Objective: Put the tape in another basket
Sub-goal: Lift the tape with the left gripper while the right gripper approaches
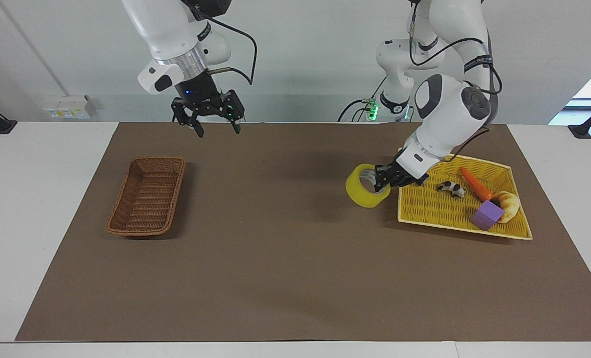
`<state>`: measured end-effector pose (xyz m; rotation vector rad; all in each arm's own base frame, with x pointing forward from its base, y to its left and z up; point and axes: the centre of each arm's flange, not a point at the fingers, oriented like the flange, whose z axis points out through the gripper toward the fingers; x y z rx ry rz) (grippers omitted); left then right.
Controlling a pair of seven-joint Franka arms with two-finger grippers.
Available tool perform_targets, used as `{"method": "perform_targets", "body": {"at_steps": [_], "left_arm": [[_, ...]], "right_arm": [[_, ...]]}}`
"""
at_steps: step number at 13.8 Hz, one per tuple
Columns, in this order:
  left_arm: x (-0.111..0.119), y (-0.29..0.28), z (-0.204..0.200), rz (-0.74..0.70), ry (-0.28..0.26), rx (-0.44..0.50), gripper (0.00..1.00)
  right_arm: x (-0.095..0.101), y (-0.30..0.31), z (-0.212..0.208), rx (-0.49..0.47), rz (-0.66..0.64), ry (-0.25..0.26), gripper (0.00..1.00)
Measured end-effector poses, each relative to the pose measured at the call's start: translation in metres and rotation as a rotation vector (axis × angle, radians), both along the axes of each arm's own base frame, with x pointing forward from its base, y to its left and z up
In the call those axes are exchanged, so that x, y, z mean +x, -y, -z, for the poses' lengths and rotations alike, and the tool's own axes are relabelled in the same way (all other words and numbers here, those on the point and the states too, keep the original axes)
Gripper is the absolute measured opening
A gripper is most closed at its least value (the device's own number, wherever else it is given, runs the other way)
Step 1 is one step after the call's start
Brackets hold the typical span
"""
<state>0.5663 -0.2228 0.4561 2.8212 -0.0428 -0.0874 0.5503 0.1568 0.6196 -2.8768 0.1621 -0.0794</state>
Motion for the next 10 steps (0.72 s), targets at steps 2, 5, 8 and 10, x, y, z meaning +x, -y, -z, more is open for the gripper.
{"method": "perform_targets", "body": {"at_steps": [2, 5, 8, 10], "left_arm": [[-0.015, 0.04, -0.005, 0.027, 0.004, -0.028, 0.22], [-0.033, 0.099, -0.019, -0.04, 0.057, -0.083, 0.22], [-0.059, 0.149, -0.03, -0.063, 0.076, -0.115, 0.22], [-0.066, 0.165, -0.042, -0.088, 0.076, -0.133, 0.22]], "right_arm": [[0.01, -0.014, 0.02, 0.047, 0.024, -0.031, 1.0], [0.017, -0.045, 0.046, 0.123, 0.07, -0.099, 1.0], [0.026, -0.053, 0.066, 0.204, 0.097, -0.155, 1.0], [0.034, -0.055, 0.08, 0.246, 0.122, -0.167, 1.0]]}}
